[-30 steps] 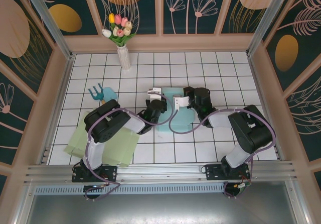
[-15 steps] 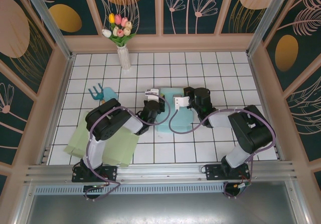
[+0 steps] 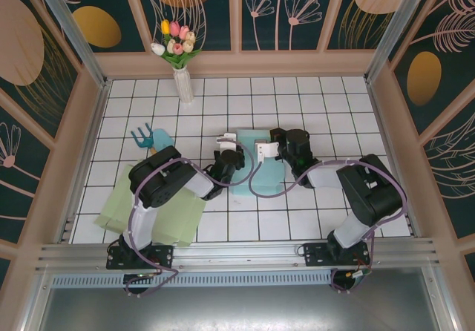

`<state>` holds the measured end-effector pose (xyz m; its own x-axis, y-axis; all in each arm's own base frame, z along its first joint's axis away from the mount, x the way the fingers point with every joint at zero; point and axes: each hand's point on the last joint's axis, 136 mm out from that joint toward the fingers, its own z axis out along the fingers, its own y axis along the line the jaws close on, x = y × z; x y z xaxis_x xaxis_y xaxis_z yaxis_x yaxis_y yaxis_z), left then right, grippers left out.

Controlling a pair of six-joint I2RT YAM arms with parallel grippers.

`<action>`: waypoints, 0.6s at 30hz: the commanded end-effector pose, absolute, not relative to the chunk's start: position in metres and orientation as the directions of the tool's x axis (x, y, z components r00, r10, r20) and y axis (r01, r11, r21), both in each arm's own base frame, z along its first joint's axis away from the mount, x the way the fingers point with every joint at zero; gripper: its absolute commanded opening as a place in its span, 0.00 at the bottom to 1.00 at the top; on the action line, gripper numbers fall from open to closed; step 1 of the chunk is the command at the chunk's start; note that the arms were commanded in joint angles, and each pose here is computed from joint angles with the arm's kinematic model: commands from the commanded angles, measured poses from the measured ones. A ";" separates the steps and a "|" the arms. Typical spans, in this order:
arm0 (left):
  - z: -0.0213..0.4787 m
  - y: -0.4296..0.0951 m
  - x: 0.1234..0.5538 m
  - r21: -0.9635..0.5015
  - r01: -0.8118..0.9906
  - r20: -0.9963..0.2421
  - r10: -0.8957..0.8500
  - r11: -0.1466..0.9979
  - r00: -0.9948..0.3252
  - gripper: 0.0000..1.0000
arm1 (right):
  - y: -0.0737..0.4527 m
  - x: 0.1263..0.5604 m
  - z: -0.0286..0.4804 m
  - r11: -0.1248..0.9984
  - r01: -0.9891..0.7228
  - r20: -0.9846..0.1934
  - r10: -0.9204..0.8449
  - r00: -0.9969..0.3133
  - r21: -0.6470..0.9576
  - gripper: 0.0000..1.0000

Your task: Fold the paper box

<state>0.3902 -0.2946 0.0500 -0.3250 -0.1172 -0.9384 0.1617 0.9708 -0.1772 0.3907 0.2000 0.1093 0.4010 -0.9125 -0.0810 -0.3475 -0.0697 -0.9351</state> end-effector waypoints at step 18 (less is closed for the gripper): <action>0.020 -0.221 0.392 0.039 -0.049 -0.944 0.021 0.998 -0.329 0.00 | 0.201 0.374 0.107 0.017 -0.502 -0.241 -0.890 0.386 -0.865 0.23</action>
<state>0.3946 -0.2602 0.0506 -0.2732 -0.0645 -0.9598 0.0679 0.9940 -0.0861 0.3826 0.2017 0.1127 0.4004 -0.8964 -0.1900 -0.4259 0.0015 -0.9048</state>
